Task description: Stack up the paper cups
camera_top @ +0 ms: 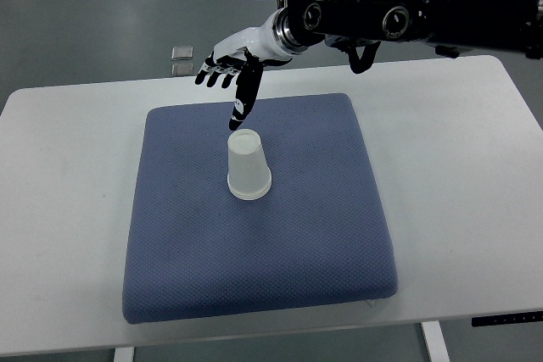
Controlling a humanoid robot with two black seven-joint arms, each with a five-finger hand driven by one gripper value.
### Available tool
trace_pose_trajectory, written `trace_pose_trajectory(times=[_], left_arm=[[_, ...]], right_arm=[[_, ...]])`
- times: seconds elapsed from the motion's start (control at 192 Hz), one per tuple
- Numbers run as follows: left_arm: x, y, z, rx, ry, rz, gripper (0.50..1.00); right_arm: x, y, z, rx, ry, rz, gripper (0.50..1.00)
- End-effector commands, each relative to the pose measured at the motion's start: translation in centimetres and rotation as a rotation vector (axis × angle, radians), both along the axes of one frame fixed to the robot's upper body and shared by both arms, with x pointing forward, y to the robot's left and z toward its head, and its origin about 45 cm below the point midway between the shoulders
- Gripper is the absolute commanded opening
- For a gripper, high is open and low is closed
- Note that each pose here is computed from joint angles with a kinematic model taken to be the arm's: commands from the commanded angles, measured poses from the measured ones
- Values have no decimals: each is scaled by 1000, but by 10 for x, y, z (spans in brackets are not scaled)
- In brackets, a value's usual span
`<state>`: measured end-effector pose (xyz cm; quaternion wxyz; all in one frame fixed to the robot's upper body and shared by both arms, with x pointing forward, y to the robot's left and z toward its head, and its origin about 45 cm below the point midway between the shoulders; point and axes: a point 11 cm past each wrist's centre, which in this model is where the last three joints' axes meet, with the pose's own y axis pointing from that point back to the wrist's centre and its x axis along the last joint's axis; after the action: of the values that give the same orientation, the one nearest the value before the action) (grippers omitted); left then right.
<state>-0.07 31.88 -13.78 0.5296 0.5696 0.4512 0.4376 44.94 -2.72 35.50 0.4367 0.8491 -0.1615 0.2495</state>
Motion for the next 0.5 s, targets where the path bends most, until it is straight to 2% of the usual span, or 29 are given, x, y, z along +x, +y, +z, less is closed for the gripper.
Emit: trace_pose_trajectory(times=[0.0,0.12,0.209,0.261,0.266,0.277,0.386,0.496], left_arm=[[0,0,0,0,0,0,1000],[0,-1,0,-3,1,0,1000],[0,-1,0,-3,1,0,1000],[0,-1,0,-3,1,0,1000],[0,-1,0,-3,1,-2,1000],[0,-1,0,-2,1,-2,1000],[0,-1,0,-3,1,-3,1000],[0,-2,0,-5,2,-3,1000]], right_arm=[[22,-29,5,147,15,-106,915],[53,-96,8,464,68,-322,913],[65,-126,2,775,145,-467,913],[65,-126,2,776,145,-467,913],[71,-144,-7,965,204,-571,915],[73,-148,-9,1005,216,-594,915],[74,-180,-44,1255,297,-764,915],[72,-183,-67,1465,325,-855,915]])
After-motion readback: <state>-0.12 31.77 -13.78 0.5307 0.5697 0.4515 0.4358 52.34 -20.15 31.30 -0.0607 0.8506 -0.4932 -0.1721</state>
